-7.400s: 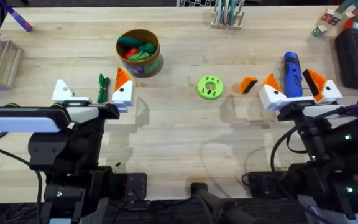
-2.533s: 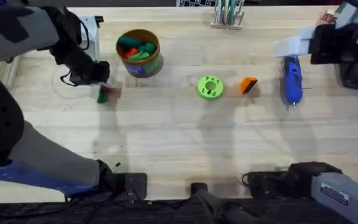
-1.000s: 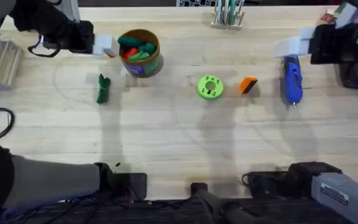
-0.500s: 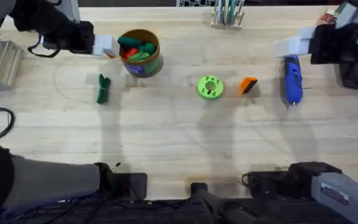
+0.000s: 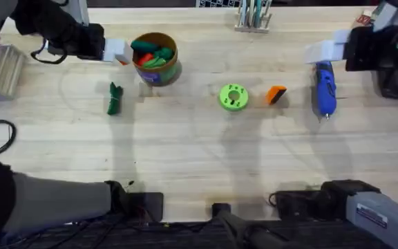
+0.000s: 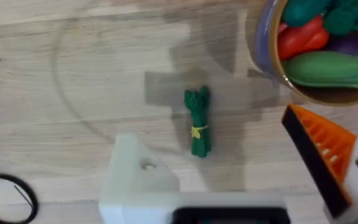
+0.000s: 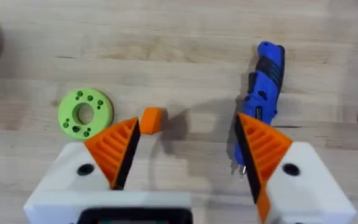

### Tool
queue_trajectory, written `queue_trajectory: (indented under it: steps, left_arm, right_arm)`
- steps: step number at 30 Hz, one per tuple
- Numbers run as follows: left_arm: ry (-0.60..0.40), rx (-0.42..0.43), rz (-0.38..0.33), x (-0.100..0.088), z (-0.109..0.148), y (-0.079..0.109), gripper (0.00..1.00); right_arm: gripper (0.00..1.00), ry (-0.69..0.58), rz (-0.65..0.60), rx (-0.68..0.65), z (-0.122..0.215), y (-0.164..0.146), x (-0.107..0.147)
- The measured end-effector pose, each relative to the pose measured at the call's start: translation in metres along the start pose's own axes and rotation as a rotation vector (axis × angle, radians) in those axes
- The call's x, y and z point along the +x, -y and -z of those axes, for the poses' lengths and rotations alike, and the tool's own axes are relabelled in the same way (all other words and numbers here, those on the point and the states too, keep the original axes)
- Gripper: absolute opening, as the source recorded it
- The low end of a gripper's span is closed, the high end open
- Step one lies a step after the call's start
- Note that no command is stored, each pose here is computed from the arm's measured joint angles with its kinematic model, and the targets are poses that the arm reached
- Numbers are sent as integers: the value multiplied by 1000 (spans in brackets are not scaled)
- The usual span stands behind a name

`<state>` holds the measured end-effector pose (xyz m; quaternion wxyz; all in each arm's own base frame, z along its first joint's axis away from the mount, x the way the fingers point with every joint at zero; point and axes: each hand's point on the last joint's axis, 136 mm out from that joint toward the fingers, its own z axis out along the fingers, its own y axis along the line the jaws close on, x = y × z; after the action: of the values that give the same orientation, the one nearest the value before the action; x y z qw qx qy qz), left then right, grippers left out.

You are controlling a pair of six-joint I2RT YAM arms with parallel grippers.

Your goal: Pick up the gripper from the table and insert it into the empty holder that is missing its gripper. Then pick up a screw, insert it into the mounting hole, and use the screwdriver to tighten it. Finally, clean up the table by picking up the vegetable and placing it into the bucket.

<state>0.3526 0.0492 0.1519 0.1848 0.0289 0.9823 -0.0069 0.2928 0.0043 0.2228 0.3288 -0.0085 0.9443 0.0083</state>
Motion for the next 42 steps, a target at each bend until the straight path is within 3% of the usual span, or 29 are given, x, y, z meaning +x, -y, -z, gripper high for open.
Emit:
queue_trajectory:
  steps: [5, 11, 14, 18, 24, 31, 36, 42]
  left_arm:
    - [36, 26, -3, -8, 0, 4, 986]
    - [187, 103, -54, -44, 6, 26, 985]
    - [282, 130, -107, -62, 24, 45, 985]
    - [414, 154, -176, -74, 66, 71, 985]
    - [565, 145, -213, -71, 128, 81, 985]
    - [689, 124, -232, -62, 170, 84, 985]
    - [808, 115, -254, -53, 175, 87, 985]
    - [961, 120, -294, -35, 161, 94, 985]
  right_arm:
    - [933, 0, 0, 0, 0, 0, 0]
    - [933, 0, 0, 0, 0, 0, 0]
    - [933, 0, 0, 0, 0, 0, 0]
    - [933, 0, 0, 0, 0, 0, 0]
    - [933, 0, 0, 0, 0, 0, 0]
    - [933, 1, 0, 0, 0, 0, 0]
    - [932, 1, 0, 0, 0, 0, 0]
    - [933, 1, 0, 0, 0, 0, -1]
